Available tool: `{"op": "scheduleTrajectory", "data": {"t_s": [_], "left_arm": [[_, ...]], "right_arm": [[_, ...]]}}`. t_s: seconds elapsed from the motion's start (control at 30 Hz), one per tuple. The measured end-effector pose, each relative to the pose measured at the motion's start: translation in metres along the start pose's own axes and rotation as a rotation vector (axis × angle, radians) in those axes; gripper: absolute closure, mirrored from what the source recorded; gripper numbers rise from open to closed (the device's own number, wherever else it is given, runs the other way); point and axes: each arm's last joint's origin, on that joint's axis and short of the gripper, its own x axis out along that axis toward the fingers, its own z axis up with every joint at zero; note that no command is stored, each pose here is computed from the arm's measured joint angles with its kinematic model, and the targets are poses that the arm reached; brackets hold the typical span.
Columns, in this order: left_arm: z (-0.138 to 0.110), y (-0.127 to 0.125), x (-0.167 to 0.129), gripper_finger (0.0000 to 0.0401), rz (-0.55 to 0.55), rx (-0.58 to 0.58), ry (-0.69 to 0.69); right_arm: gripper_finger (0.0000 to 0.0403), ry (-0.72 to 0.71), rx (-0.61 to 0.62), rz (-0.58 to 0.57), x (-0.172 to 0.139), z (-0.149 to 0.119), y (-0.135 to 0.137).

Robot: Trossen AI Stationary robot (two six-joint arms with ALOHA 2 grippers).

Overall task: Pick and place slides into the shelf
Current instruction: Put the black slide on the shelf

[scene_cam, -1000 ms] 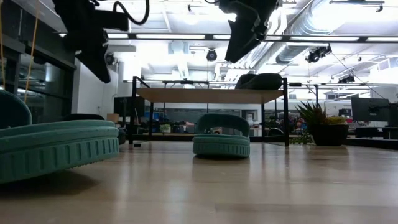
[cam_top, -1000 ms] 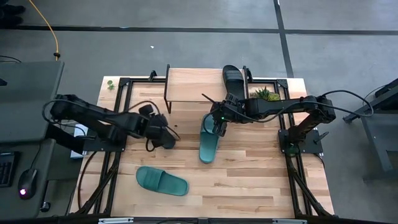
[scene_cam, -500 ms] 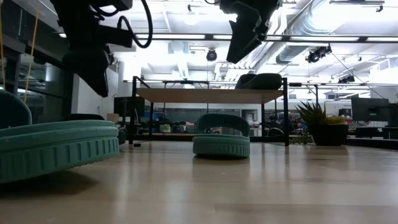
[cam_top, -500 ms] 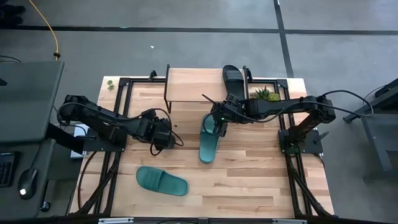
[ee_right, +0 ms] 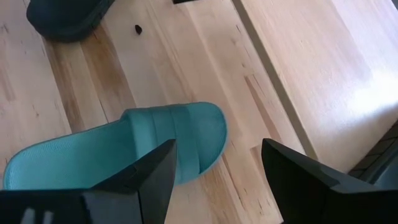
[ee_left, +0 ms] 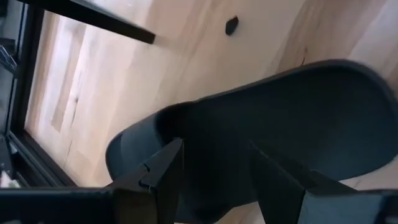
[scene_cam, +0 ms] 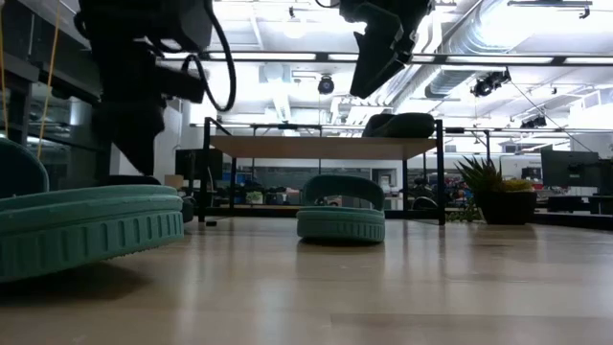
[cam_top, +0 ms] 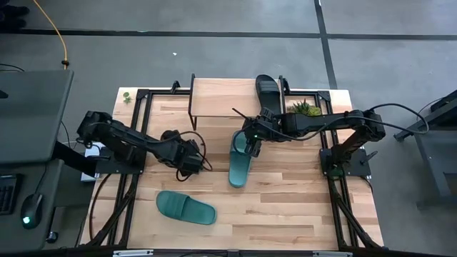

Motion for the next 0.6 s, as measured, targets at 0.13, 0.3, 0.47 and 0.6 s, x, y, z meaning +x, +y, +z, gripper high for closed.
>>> {"op": "scheduleTrajectory", "data": {"t_s": [0.13,0.3,0.47,0.6], "left_arm": [[0.000,-0.007,0.010,0.0238,0.045,0.034,0.036],[0.000,-0.010,0.015,0.0238,0.063,0.049,0.051],[0.000,-0.009,0.015,0.0238,0.071,0.044,0.049],[-0.002,-0.007,0.014,0.0238,0.106,0.042,0.054]], "right_arm": [[0.0176,0.002,-0.001,0.000,0.000,0.000,0.000],[0.0176,0.002,-0.001,0.000,0.000,0.000,0.000],[0.0176,0.002,-0.001,0.000,0.000,0.000,0.000],[0.0176,0.002,-0.001,-0.001,0.000,0.000,0.000]]}}
